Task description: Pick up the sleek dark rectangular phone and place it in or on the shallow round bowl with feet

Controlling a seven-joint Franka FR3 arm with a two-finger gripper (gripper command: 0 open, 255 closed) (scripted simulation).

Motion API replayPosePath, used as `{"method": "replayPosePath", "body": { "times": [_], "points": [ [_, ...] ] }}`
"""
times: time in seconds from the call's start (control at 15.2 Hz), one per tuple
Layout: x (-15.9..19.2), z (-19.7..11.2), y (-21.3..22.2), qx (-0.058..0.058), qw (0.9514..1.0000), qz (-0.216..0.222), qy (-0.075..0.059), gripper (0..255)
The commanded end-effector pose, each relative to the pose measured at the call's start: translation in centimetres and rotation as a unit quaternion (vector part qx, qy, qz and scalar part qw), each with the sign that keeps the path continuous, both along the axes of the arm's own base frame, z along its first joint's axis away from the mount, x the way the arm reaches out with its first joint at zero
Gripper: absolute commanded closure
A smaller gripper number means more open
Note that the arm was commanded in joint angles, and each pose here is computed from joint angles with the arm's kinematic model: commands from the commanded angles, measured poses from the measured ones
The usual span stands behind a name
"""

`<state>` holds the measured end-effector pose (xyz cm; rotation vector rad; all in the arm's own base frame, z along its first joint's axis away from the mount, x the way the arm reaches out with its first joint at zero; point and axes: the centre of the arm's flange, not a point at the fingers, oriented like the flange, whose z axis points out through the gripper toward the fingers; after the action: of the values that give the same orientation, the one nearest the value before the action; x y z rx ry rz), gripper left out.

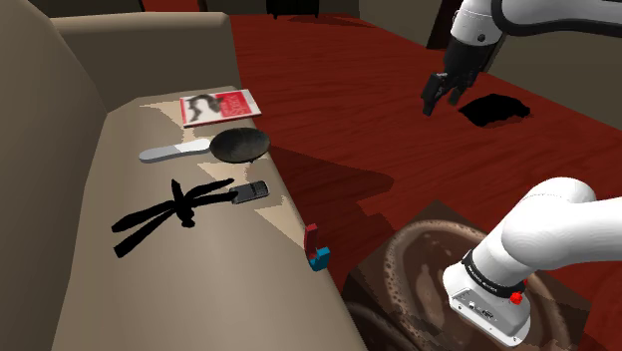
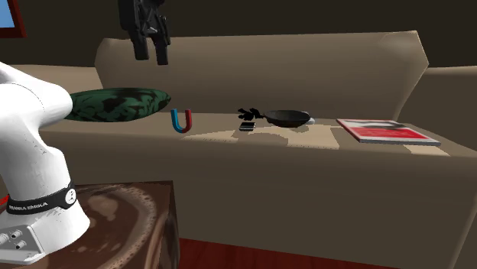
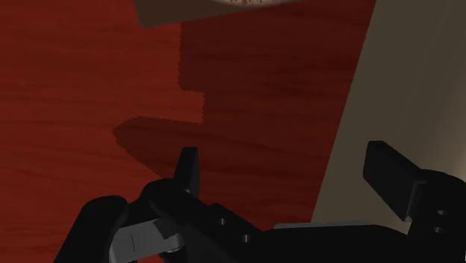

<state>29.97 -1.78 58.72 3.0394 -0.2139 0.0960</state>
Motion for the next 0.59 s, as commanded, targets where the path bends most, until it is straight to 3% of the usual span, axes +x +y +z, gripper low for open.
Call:
{"method": "replayPosePath", "body": {
  "times": [0.0, 0.26, 0.53],
  "points": [
    [0.0, 0.0, 0.0, 0.0, 1.0, 0.0, 0.0, 0],
    [4.3, -2.1, 1.9, 0.003, 0.9982, 0.06, 0.004, 0],
    [8.3, -4.3, 4.3, 0.006, 0.9929, 0.119, 0.007, 0]
  ]
}}
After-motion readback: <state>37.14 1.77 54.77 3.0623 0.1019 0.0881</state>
